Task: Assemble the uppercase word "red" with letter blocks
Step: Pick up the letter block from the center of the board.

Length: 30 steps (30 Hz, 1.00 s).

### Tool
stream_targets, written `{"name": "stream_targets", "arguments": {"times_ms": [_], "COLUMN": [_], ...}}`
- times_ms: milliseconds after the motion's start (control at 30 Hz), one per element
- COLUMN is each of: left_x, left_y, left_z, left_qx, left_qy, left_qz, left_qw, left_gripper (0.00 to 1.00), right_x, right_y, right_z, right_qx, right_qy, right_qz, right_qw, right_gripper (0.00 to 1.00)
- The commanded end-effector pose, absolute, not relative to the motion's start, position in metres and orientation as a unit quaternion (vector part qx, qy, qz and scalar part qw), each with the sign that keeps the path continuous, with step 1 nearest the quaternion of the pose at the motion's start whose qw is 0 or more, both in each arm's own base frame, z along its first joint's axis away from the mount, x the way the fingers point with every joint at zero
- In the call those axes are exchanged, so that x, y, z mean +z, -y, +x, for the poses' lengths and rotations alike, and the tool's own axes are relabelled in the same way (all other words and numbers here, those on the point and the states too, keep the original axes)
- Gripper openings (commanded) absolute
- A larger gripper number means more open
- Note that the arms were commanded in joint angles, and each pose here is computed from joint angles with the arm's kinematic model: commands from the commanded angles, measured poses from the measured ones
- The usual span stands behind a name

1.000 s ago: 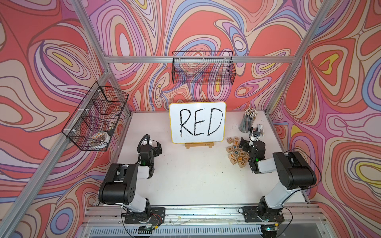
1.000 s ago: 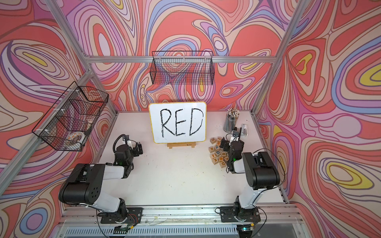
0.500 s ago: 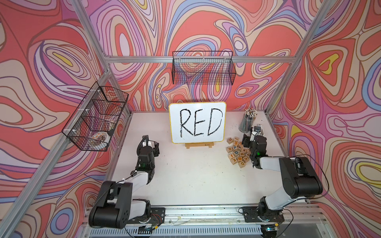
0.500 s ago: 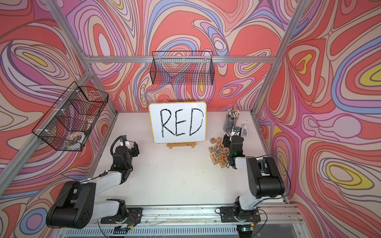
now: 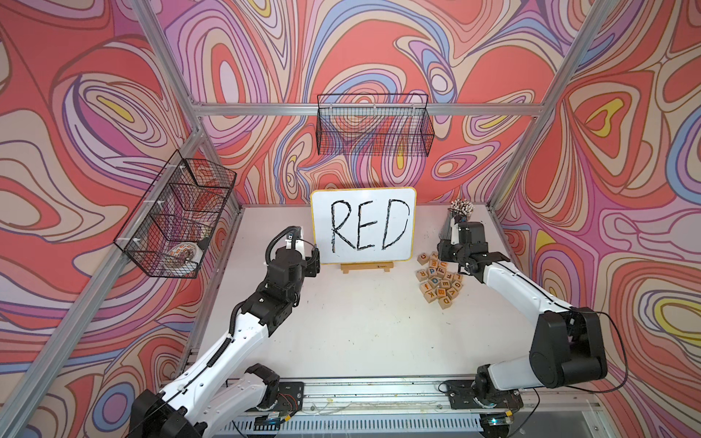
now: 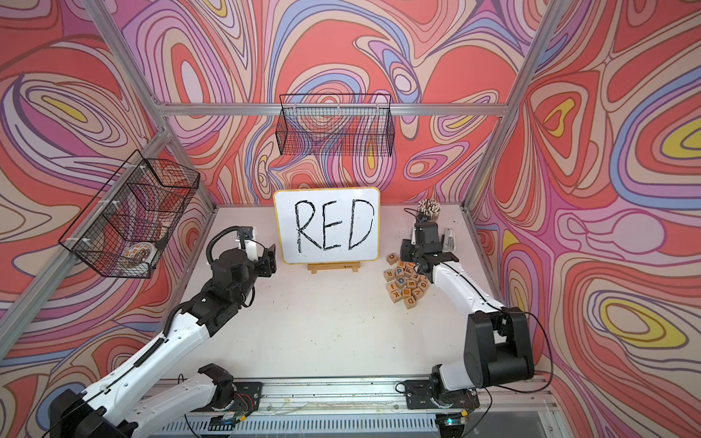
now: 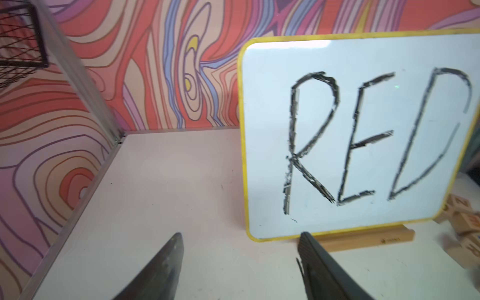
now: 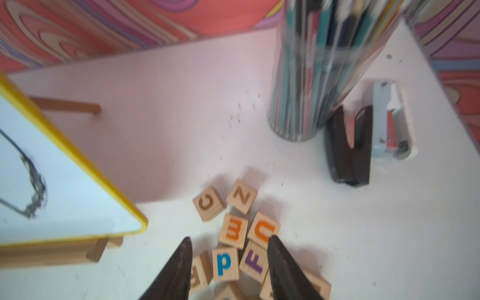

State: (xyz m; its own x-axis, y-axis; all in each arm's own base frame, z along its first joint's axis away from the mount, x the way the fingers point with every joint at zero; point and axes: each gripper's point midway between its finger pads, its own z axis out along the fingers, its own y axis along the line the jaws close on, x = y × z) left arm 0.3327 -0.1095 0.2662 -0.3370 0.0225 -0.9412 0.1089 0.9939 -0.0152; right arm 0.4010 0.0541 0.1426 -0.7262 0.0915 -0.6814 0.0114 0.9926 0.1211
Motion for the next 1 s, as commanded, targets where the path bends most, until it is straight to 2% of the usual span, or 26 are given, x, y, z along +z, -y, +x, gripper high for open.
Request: {"name": "stream_targets", "arguments": {"times_ms": [0, 133, 367, 500, 967], "left_x": [0.241, 0.241, 0.241, 0.238, 0.219], "left_y": [0.123, 0.138, 0.151, 0.16, 0.188], "left_z": [0.306, 0.29, 0.277, 0.274, 0.267], "left_qx": [-0.06, -0.093, -0.146, -0.168, -0.225], "left_qy": [-0.87, -0.868, -0.845, -0.845, -0.853], "left_qz": [0.104, 0.162, 0.182, 0.194, 0.238], "left_qw": [0.478, 0.461, 0.482, 0.469, 0.407], "left_gripper": [0.74, 0.75, 0.8, 0.8, 0.79], "right_x": [0.136, 0.126, 0.106, 0.088, 0.073], "right_y": [-0.071, -0.089, -0.104, -0.107, -0.103], "right_z": [0.37, 0.366, 0.37, 0.374, 0.382], "right_qx": [0.085, 0.12, 0.15, 0.145, 0.119], "right_qy": [-0.948, -0.949, -0.951, -0.96, -0.967], "right_qz": [0.014, -0.005, -0.035, -0.049, -0.06], "right_qw": [0.306, 0.292, 0.269, 0.234, 0.217], "right_gripper": [0.45, 0.42, 0.41, 0.41, 0.42]}}
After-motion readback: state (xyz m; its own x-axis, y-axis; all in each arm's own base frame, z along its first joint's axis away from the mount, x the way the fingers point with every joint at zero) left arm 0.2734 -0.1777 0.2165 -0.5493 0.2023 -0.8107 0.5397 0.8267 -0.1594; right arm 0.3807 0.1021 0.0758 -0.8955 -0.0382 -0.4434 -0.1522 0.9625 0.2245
